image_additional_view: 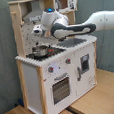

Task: Play with the kitchen

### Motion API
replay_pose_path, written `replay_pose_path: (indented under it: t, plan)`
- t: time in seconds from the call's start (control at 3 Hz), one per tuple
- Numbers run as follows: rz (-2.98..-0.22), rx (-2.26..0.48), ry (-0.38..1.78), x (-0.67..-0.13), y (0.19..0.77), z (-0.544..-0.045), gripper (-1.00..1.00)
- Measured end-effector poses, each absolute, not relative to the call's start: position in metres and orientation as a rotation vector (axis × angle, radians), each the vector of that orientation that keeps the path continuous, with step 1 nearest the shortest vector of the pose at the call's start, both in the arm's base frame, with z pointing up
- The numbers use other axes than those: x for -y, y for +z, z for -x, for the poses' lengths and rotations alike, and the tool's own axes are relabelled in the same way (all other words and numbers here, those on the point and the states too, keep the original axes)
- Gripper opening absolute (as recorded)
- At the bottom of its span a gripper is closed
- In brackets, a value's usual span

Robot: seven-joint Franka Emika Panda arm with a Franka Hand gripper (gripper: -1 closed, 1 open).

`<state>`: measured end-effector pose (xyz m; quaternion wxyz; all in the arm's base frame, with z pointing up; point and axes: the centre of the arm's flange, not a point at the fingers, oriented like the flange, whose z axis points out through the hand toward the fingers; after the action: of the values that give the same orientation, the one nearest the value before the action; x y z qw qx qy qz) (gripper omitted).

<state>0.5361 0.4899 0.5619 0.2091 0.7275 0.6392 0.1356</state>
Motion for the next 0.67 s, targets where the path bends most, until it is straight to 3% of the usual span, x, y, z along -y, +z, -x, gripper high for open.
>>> replay_pose_path:
  t: [0.67]
  plan:
    - [-2.033, -1.797, 0.359, -0.4989, 0.5727, -0.5431, 1.0]
